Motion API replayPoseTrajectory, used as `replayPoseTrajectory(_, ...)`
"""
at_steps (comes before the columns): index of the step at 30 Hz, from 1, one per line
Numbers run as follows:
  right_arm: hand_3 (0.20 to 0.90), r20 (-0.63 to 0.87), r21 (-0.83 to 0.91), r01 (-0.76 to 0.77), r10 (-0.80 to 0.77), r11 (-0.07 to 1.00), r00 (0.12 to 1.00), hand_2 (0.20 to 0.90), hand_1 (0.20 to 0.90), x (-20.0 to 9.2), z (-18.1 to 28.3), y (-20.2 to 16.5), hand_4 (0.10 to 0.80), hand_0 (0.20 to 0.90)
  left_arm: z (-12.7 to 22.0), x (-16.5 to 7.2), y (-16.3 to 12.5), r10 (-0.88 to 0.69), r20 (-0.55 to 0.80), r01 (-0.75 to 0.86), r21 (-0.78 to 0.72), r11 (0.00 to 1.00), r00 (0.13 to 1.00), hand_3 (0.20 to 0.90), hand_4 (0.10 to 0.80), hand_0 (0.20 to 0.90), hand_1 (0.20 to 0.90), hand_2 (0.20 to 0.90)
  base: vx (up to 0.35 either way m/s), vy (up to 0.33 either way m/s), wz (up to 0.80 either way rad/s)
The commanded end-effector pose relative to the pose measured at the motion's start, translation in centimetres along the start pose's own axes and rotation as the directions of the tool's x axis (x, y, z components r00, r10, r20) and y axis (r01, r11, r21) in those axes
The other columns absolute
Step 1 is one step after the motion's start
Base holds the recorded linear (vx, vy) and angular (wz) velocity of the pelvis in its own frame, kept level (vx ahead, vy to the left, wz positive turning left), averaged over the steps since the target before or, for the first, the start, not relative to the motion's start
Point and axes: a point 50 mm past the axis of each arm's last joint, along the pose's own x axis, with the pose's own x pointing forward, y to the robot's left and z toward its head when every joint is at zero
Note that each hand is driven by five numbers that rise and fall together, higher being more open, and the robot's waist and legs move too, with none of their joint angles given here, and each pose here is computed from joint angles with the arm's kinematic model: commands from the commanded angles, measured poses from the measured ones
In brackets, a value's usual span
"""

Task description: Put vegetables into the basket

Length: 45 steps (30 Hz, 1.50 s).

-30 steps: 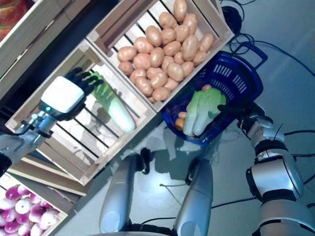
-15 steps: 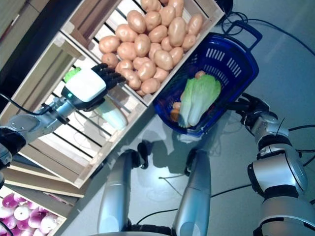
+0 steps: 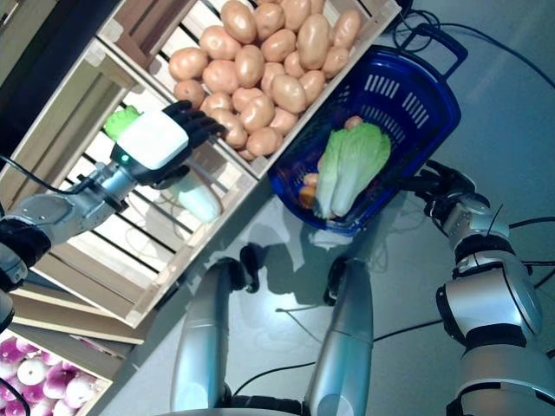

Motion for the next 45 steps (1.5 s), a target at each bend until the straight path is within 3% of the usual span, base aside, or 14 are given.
replayPoseTrajectory(1,0.9,0.166,0.081,-0.025,0.012,0.996,0.986,0.9,0.9,-0.6,3.0,-1.5,0.8,0.9,-5.1,-1.9,4.4,0.376,-0.196,-0.35,0.155,0.924,0.906,0.9,0.8,0.9,0.9,0.9,-0.059,-0.061,-0.03)
replayPoseTrajectory(8,0.9,0.158,0.101,-0.004,-0.012,0.995,0.987,0.9,0.9,-0.7,1.5,-2.6,0.8,0.9,-4.0,-5.3,3.5,0.424,-0.118,-0.411,0.122,0.904,0.898,0.9,0.8,0.9,0.9,0.9,0.022,-0.038,0.07)
replayPoseTrajectory(14,0.9,0.134,0.095,0.002,-0.015,0.995,0.991,0.9,0.9,-0.7,0.8,-3.2,0.8,0.9,-2.8,-6.2,2.8,0.398,-0.088,-0.39,0.091,0.916,0.913,0.9,0.8,0.9,0.9,0.9,0.026,0.002,0.05)
replayPoseTrajectory(26,0.9,0.137,0.067,-0.004,-0.005,0.998,0.991,0.9,0.9,-0.7,1.7,-2.7,0.8,0.9,-0.8,-5.1,1.2,0.243,0.016,-0.243,0.016,0.97,0.97,0.9,0.8,0.9,0.9,0.9,-0.007,0.005,0.01)
replayPoseTrajectory(45,0.9,0.158,0.048,-0.011,0.003,0.999,0.988,0.9,0.9,-0.7,3.0,-2.3,0.8,0.9,-1.8,-2.1,0.8,0.071,0.002,-0.071,0.055,0.996,0.997,0.9,0.8,0.9,0.9,0.9,-0.006,0.004,-0.02)
